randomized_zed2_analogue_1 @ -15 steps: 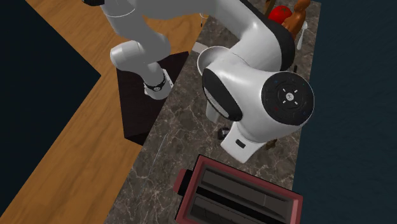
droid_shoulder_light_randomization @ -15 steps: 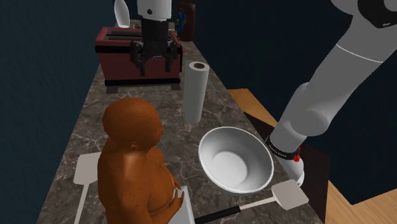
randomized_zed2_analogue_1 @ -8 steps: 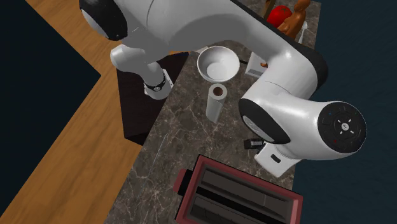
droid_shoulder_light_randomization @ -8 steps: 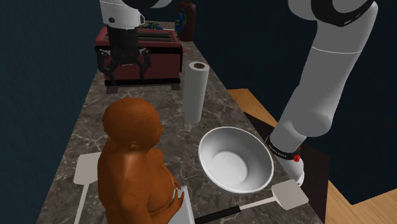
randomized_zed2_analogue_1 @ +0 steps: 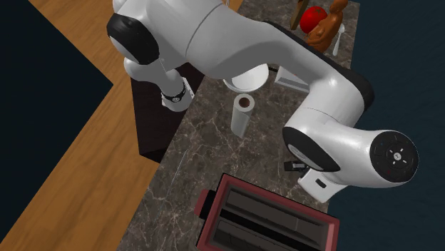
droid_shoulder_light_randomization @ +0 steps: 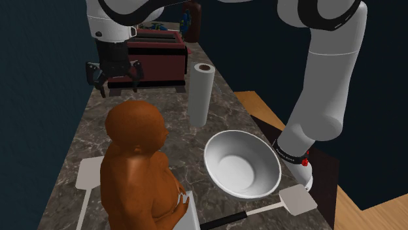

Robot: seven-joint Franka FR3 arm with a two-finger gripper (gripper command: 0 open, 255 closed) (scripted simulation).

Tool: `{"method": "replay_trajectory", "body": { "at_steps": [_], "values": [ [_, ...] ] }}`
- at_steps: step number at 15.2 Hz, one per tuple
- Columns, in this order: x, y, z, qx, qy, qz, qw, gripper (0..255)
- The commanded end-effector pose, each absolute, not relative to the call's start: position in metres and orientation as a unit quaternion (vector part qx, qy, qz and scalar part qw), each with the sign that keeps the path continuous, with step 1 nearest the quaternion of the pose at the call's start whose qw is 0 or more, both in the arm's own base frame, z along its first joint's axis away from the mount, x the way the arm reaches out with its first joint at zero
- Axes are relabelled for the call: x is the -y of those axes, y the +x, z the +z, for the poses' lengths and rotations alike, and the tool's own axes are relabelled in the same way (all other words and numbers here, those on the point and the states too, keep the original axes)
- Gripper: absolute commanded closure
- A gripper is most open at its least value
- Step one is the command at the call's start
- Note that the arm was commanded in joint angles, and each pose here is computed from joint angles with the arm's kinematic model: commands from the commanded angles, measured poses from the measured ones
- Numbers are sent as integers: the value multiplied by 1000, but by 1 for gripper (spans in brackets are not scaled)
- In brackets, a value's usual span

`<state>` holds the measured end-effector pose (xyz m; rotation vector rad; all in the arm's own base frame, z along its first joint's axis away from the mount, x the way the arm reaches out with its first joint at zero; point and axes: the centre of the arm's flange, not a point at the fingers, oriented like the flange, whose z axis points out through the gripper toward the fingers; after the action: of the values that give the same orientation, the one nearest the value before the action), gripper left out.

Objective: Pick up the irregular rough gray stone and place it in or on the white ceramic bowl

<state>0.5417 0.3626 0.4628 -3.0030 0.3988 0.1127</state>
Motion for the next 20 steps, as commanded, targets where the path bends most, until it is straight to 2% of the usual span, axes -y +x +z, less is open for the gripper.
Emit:
{"method": "replay_trajectory", "body": {
  "at_steps": [1, 10, 11, 20],
  "values": [
    [-364, 542, 453, -131, -989, 37, 55, 0],
    [-365, 542, 445, -131, -989, 37, 55, 0],
    [-365, 542, 445, -131, -989, 37, 55, 255],
    [-365, 542, 445, -131, -989, 37, 55, 255]
  ]
}}
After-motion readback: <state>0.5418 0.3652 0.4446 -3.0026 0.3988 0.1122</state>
